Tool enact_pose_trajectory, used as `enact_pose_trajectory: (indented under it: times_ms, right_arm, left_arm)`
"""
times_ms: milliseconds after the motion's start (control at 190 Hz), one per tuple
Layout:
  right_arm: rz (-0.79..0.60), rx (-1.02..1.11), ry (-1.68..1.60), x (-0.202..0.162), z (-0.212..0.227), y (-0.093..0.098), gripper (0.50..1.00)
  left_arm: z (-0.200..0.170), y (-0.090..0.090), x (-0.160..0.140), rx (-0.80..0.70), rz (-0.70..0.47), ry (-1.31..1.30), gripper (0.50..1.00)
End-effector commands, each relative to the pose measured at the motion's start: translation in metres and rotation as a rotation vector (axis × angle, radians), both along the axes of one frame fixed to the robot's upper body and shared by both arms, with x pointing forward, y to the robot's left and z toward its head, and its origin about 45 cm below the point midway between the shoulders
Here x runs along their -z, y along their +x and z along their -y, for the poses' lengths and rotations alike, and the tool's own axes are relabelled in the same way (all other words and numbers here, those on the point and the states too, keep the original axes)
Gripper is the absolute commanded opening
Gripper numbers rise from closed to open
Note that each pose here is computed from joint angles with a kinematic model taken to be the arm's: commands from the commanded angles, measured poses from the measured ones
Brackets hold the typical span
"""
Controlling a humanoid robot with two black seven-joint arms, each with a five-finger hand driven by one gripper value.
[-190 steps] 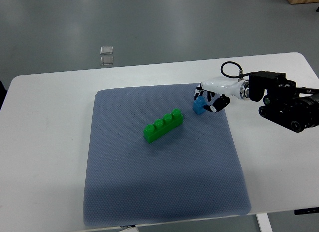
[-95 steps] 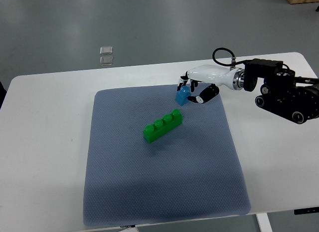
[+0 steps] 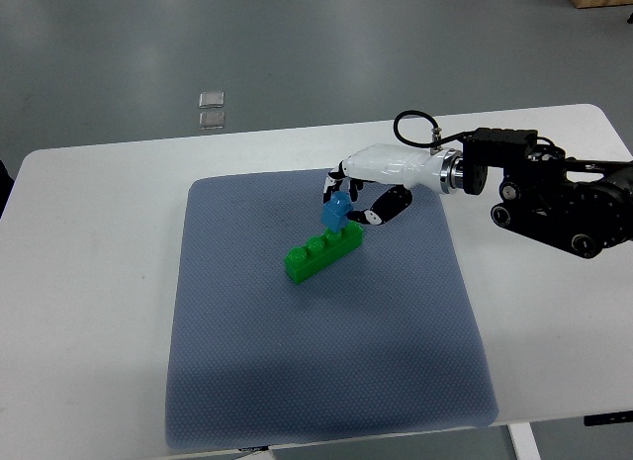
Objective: Stack blue block on green block with right hand
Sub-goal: 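Lift the blue block and carry it over the green block, then lower the blue block onto the green block's studs and press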
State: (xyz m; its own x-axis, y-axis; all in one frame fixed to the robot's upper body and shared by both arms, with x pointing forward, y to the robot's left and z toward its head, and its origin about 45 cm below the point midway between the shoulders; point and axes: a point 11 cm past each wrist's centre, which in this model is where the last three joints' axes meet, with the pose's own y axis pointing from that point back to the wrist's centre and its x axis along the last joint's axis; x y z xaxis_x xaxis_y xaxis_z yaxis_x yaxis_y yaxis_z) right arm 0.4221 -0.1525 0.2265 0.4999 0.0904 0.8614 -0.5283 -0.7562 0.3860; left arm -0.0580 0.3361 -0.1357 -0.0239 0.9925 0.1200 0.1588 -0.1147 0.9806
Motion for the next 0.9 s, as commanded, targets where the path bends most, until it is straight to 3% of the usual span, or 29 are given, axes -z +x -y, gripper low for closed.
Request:
enact_pose_trajectory:
  times_ms: [0,895]
  right_arm:
    - [-0.001,-0.005,-0.006,0.003,-0.002,-0.001,0.517]
    - [0.026,-0.039,-0.064,0.023,-0.008,-0.008,0.515]
  left_arm:
    - [0.0,0.0,0.0,0.001,0.0,0.001,1.0]
    - [0.0,0.0,0.0,0.001,0.0,0.001,1.0]
